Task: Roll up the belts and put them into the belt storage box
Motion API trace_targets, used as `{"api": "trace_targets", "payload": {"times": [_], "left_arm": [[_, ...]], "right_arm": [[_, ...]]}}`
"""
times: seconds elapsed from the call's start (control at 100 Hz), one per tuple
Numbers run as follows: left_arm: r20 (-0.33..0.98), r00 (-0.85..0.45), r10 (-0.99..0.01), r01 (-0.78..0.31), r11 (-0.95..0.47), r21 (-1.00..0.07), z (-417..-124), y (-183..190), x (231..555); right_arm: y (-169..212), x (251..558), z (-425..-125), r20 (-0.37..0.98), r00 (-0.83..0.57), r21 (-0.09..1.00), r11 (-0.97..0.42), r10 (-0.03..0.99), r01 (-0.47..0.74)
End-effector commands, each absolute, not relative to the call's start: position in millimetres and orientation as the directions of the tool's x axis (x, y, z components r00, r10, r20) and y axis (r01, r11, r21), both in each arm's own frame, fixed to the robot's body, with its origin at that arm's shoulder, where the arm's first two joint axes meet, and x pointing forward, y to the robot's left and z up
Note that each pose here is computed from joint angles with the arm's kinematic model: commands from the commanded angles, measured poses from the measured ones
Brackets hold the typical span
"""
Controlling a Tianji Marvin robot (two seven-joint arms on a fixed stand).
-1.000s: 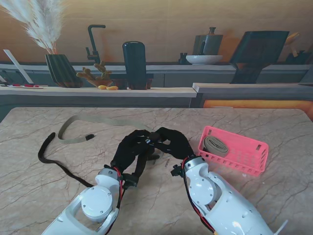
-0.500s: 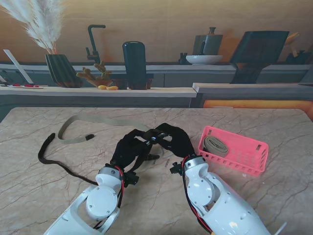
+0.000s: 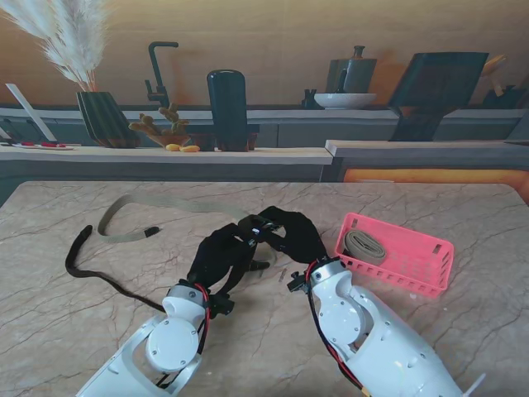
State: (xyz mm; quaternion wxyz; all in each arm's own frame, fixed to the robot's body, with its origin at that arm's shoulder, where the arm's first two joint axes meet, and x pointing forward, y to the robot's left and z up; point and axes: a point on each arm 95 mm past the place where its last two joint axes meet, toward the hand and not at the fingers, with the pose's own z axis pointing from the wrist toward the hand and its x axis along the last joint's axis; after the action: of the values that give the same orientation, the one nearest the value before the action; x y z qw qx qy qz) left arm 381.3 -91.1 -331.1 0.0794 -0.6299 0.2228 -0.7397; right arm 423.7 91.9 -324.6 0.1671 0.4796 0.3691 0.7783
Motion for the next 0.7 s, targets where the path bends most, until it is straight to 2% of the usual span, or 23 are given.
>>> {"api": "trace_targets", "payload": {"times": [0.0,0.29,0.69], "left_arm": [[0.901,-0.201,-0.384,-0.178,-0.890,-0.419,-329.6,-94.0,377.4],[0.925,-0.177,-0.335,-0.207,-0.906,-0.368,-330.3,-96.0,375.9],[0.937,-0.168,-0.306,-0.218,-0.916,-0.338,-329.7,-96.2,374.6]], "right_arm": [[93.0,423.5,-326.8,0.611,-0.499,0.753,-0.645,0.614,0.129],[93.3,422.6,-329.2,0.598,-0.547,0.784,-0.571,0.586,0.244],[98.4,420.8,-333.5,0.573,-0.607,0.813,-0.474,0.551,0.337]]}}
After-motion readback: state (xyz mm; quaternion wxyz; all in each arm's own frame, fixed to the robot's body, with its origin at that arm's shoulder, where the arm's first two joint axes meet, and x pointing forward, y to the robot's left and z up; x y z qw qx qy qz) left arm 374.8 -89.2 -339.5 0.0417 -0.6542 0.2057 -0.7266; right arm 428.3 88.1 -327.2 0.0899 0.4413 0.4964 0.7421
